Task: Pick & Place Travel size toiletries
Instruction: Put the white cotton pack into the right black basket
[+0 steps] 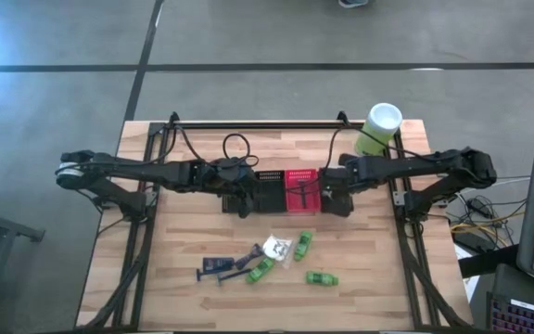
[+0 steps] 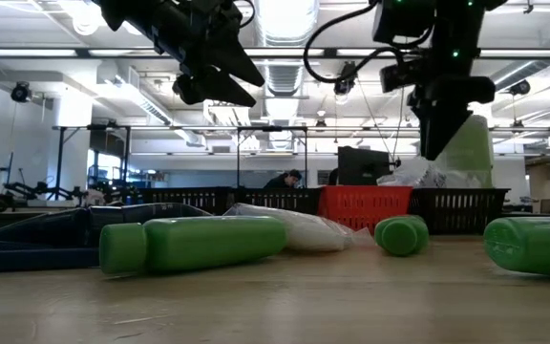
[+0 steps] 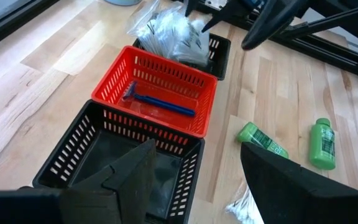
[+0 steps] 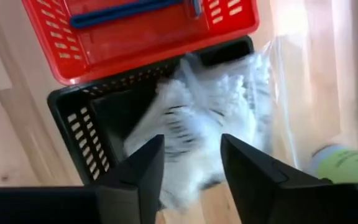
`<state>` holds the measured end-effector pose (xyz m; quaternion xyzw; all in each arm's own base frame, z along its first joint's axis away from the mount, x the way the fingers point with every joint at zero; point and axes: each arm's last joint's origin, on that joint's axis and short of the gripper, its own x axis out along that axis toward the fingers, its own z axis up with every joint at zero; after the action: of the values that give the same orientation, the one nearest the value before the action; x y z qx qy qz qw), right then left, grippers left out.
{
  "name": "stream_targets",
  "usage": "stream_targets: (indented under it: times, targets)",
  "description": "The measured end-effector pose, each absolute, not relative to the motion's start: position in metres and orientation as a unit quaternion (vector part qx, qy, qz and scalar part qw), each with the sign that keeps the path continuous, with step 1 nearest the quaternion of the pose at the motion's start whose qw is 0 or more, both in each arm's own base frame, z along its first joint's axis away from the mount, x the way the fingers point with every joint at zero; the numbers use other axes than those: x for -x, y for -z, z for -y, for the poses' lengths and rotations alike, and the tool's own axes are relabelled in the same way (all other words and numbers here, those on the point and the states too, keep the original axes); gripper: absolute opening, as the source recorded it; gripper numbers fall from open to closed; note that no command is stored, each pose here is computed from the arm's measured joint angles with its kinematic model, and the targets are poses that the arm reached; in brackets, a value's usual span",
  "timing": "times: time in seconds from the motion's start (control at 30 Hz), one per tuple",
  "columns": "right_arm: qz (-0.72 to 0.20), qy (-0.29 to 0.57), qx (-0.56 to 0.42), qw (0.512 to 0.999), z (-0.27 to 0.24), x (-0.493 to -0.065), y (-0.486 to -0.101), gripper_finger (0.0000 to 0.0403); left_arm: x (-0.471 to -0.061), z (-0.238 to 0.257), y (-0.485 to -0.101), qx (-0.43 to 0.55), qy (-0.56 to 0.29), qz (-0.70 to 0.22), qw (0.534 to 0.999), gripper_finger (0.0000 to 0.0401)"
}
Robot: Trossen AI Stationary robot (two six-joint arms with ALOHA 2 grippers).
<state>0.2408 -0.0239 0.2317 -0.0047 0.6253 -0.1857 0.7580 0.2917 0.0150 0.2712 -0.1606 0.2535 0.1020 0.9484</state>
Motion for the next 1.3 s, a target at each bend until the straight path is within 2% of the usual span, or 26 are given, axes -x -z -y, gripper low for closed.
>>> stream_targets:
  times: [0.3,0.43,0.53,0.63,0.73,0.83,1.03,1.3]
  targets:
    - [-0.686,0.137,-0.03,0.714,0.018,-0.228,-0.229,0.0196,-0.291,-0.015,-0.271,0.16,-0.104,-0.255,0.948,0.0241]
    - [-0.676,0.127,-0.031,0.725,0.011,-0.224,-0.237,0.0198,-0.292,-0.015,-0.271,0.16,-0.104,-0.255,0.948,0.0241]
    - [-0.664,0.086,-0.07,0.74,0.007,-0.225,-0.243,0.0177,-0.292,-0.015,-0.271,0.16,-0.104,-0.255,0.948,0.0241]
    - [-0.679,0.043,-0.104,0.726,0.004,-0.225,-0.235,0.0143,-0.292,-0.015,-0.271,0.16,-0.104,-0.255,0.948,0.0241]
    - [-0.695,0.034,-0.092,0.712,0.004,-0.228,-0.22,0.0106,-0.292,-0.015,-0.271,0.16,-0.104,-0.255,0.948,0.0241]
    - [-0.686,0.041,-0.065,0.724,0.006,-0.238,-0.209,0.0072,-0.292,-0.015,-0.271,0.16,-0.104,-0.255,0.948,0.0241]
    - [-0.694,0.061,-0.035,0.716,0.009,-0.245,-0.203,0.002,-0.291,-0.015,-0.27,0.162,-0.104,-0.257,0.947,0.0241]
    - [-0.713,0.078,-0.029,0.696,0.014,-0.233,-0.185,0.0012,-0.291,-0.015,-0.27,0.162,-0.104,-0.259,0.947,0.0241]
